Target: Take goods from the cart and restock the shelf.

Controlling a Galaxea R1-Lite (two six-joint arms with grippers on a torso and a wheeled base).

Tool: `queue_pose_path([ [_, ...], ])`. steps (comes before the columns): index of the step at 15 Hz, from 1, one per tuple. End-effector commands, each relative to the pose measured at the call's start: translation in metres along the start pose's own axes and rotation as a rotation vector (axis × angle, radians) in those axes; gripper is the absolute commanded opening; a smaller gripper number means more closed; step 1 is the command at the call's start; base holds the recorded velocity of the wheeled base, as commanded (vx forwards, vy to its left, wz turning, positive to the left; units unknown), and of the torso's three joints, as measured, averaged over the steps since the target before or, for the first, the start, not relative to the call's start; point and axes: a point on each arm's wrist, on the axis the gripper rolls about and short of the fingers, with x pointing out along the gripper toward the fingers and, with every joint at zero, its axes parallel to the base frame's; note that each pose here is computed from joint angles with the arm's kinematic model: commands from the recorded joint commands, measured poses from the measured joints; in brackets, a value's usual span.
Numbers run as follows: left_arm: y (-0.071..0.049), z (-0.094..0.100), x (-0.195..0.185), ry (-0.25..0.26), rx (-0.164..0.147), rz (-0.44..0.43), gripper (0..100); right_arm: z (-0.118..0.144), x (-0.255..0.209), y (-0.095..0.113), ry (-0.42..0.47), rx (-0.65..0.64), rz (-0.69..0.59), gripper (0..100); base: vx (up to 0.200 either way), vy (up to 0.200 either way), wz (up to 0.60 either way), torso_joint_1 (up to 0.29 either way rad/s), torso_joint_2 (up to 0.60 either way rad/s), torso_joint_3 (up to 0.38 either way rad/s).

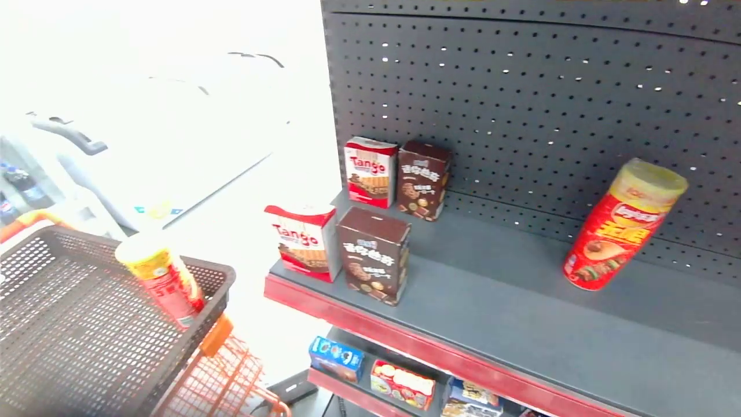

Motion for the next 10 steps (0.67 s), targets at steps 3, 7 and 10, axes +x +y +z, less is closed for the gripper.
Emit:
queue_pose_path([
  [3,0.0,0.0,0.0,-0.001,0.0,0.0,100,0.0,0.0,0.0,0.0,0.001,0.0,100,0.0,0.0,0.0,0.0,0.0,0.0],
  [7,-0.0001,0.0,0.0,-0.001,0.004,-0.003,100,0.0,0.0,0.0,0.0,0.001,0.0,100,0.0,0.0,0.0,0.0,0.0,0.0],
  [10,0.0,0.0,0.0,-0.001,0.001,-0.001,100,-0.0005,0.0001,0.0,0.002,0.001,0.0,100,0.0,0.0,0.0,0.0,0.0,0.0],
])
